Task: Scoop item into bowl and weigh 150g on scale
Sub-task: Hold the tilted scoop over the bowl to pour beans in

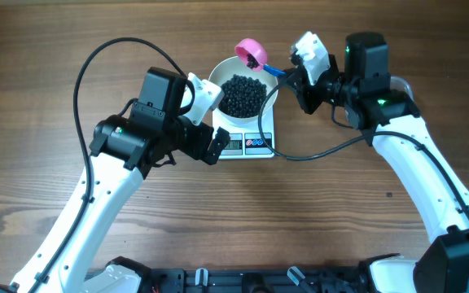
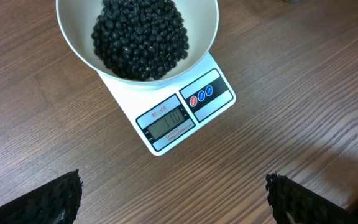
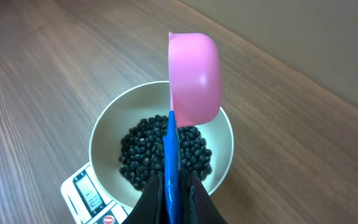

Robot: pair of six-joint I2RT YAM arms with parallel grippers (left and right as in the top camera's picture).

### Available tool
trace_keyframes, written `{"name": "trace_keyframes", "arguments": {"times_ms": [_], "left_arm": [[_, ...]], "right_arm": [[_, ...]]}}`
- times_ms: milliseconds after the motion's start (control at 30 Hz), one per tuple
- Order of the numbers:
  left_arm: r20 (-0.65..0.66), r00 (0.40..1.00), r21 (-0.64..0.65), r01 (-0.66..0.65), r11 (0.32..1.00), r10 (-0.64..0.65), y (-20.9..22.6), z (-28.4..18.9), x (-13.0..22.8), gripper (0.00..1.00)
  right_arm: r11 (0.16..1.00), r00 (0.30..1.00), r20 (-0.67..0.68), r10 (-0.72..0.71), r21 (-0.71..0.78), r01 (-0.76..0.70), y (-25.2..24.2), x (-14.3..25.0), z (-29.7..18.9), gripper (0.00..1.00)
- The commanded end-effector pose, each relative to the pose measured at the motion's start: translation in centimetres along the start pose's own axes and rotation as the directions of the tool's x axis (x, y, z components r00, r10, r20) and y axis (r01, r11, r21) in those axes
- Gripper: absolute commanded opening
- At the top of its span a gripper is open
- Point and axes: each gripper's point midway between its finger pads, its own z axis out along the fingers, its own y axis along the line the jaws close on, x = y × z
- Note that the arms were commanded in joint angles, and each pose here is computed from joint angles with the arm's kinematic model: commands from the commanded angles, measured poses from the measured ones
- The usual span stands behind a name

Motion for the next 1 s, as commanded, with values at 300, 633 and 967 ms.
{"name": "trace_keyframes", "arguments": {"times_ms": [300, 633, 967], "left_arm": [[0.022, 0.999, 0.016, -0.025, 1.000, 0.025, -0.47, -0.46, -0.67, 1.00], [0.022, 0.999, 0.016, -0.025, 1.000, 0.025, -0.47, -0.46, -0.67, 1.00], [0.022, 0.999, 0.016, -0.025, 1.000, 0.025, -0.47, -0.46, -0.67, 1.00]], "right_arm": [[0.984, 0.985, -0.006, -0.170, 0.054, 0.171, -0.65, -0.57, -0.41, 0.04], [0.983, 0.985, -0.005, -0.175, 0.047, 0.175, -0.32, -0.65, -0.27, 0.04], [0.984, 0.985, -0.005, -0.174, 0.048, 0.174, -0.32, -0.65, -0.27, 0.04]]}}
